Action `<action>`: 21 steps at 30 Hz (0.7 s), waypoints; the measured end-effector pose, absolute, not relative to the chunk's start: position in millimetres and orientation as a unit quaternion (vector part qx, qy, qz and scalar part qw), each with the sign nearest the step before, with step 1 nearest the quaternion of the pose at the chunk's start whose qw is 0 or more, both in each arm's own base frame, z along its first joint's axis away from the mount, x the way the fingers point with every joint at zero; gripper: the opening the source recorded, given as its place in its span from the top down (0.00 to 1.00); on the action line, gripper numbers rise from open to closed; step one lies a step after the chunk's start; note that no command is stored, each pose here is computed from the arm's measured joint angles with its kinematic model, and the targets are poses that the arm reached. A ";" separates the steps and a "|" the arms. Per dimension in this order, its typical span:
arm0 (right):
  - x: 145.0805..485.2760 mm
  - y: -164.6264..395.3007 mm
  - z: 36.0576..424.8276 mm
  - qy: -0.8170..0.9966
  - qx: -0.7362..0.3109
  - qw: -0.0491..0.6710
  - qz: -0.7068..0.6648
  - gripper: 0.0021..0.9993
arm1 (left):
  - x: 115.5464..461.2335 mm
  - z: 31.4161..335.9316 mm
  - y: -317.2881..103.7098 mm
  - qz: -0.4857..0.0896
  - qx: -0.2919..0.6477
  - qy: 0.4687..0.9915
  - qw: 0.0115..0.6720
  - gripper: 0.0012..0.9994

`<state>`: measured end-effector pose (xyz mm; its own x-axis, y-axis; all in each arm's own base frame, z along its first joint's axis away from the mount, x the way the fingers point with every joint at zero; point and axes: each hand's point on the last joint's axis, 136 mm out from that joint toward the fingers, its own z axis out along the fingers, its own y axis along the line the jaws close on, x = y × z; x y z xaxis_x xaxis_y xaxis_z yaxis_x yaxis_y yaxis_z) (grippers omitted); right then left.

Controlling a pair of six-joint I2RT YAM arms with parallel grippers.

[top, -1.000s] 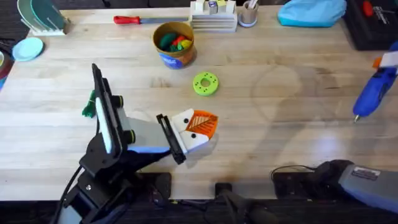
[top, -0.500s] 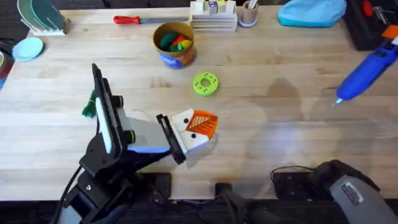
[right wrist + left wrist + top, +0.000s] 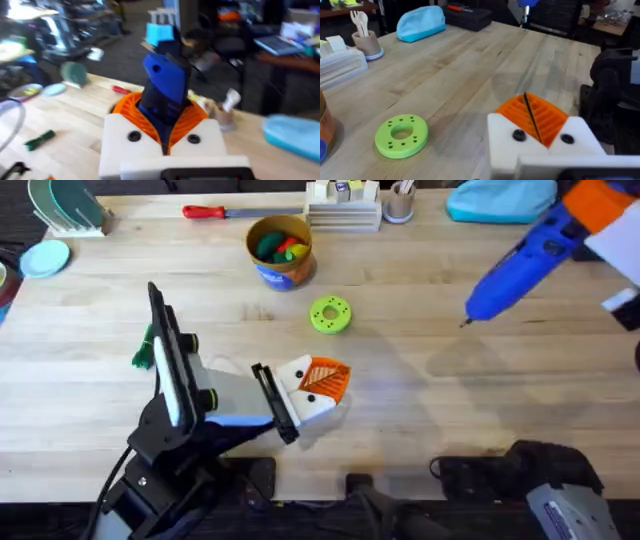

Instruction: Pick up the gripper from the table and insert it into the empty holder that is missing its gripper. Then pick up a screw, insert it into the mounting hole, and use the screwdriver to tighten it. Finally, clean up the table by picking up the vegetable and placing it into the bucket.

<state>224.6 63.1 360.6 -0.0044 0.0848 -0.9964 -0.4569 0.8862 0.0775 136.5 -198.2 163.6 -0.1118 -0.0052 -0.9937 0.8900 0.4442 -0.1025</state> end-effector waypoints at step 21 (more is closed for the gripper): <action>204.1 239.3 374.8 0.525 -0.320 0.653 0.443 0.98 | 136.5 163.6 -198.2 -0.395 0.350 0.633 0.567 1.00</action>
<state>204.1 239.3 374.8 0.0565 0.2429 -0.9684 -0.9142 0.4025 0.0476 136.5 -198.2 163.6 -0.1122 -0.0053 -0.9937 0.8900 0.4442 -0.1028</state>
